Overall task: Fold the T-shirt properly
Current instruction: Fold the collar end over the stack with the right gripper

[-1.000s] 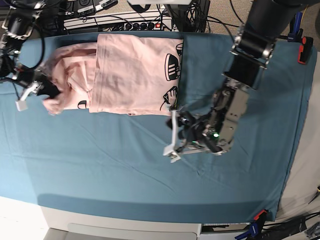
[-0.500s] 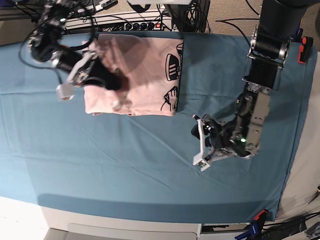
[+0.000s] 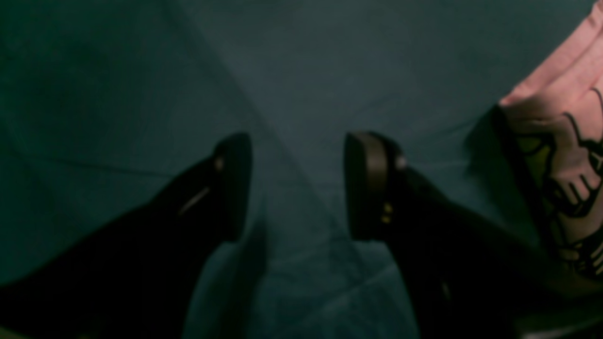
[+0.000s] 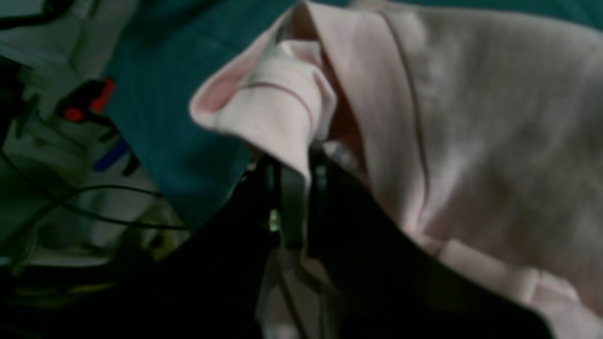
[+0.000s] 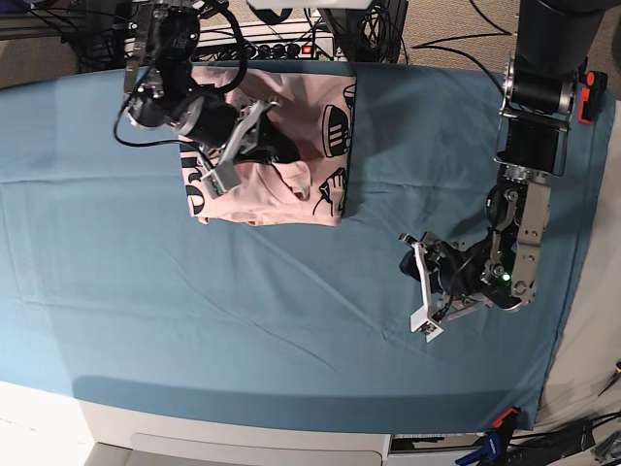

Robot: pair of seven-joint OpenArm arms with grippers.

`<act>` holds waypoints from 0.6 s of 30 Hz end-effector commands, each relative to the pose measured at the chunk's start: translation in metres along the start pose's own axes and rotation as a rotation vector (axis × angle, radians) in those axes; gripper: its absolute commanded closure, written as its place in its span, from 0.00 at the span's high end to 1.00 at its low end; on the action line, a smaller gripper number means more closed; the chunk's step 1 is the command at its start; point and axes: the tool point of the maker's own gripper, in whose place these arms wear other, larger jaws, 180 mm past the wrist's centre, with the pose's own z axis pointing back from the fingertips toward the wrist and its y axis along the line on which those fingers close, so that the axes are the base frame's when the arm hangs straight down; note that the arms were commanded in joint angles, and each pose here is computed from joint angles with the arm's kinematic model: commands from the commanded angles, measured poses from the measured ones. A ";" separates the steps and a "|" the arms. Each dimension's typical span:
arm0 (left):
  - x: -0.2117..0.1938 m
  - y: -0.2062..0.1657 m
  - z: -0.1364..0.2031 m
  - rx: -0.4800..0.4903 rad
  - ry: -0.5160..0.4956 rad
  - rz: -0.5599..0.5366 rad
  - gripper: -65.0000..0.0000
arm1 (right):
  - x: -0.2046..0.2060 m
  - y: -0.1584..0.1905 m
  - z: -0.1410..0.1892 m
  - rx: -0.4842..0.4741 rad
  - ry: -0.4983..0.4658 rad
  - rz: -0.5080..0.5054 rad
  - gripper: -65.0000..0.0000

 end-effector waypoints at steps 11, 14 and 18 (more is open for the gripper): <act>0.021 0.003 0.011 -0.001 -0.060 -0.021 0.47 | 0.034 -0.026 -0.005 -0.167 -0.070 0.050 0.00; 0.022 0.003 0.011 -0.001 -0.060 -0.022 0.47 | 0.033 -0.027 -0.006 -0.166 -0.068 0.048 0.00; 0.022 0.003 0.011 -0.001 -0.060 -0.021 0.47 | 0.032 -0.026 -0.006 -0.160 -0.063 0.063 0.00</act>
